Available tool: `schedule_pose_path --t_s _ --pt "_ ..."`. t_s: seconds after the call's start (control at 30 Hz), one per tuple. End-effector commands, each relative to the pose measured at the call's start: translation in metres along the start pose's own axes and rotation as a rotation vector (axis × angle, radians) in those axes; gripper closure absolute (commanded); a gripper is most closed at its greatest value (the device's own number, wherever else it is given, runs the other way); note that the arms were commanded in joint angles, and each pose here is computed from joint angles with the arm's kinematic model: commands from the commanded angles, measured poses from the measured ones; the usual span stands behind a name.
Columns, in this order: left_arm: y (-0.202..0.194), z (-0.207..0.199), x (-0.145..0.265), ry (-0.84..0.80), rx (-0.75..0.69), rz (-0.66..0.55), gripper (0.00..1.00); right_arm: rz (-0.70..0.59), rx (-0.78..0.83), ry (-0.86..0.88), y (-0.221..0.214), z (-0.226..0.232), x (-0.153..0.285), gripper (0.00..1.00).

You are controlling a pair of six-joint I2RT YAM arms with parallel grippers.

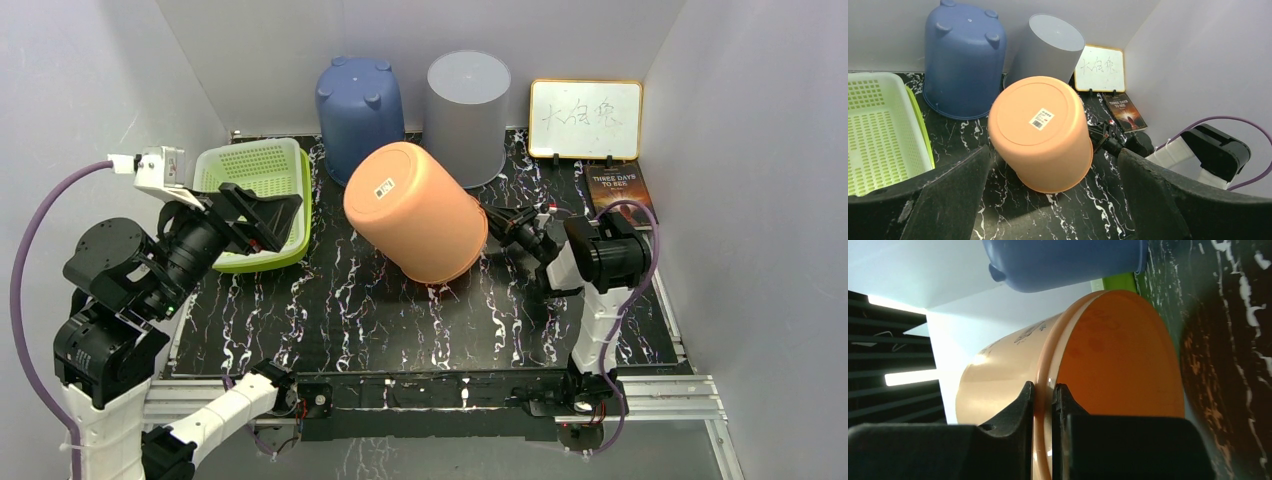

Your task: Turn the large container upside down

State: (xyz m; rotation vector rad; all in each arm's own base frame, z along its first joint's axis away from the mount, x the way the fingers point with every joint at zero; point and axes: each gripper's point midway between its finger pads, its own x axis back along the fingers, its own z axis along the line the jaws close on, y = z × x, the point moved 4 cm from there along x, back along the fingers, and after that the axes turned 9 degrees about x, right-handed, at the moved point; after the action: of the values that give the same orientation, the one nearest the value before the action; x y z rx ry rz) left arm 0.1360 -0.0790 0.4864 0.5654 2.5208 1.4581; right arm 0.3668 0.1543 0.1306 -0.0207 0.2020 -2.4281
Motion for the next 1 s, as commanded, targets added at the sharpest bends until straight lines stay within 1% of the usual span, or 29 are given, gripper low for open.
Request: schedule_pose_path --t_s 0.0,0.17,0.33,0.63,0.8,0.97 --pt "-0.003 0.001 -0.003 -0.005 -0.008 0.002 0.02 0.125 0.285 0.16 -0.012 0.01 0.028 0.95" --pt "-0.008 0.003 -0.006 0.0 -0.007 0.015 0.02 0.127 0.299 0.13 0.009 -0.006 0.028 0.89" --pt "-0.014 0.007 -0.007 0.012 -0.004 0.023 0.02 0.081 0.29 0.092 0.04 -0.026 0.033 0.74" --pt "-0.017 0.01 -0.014 0.023 -0.01 0.036 0.02 0.016 0.297 0.051 0.078 -0.043 0.033 0.74" --pt "-0.023 0.012 -0.02 0.029 -0.01 0.051 0.02 -0.025 0.353 -0.032 0.098 -0.049 0.033 0.74" --pt "-0.026 0.014 -0.023 0.03 -0.01 0.056 0.02 -0.053 0.445 -0.166 0.111 -0.056 0.03 0.73"
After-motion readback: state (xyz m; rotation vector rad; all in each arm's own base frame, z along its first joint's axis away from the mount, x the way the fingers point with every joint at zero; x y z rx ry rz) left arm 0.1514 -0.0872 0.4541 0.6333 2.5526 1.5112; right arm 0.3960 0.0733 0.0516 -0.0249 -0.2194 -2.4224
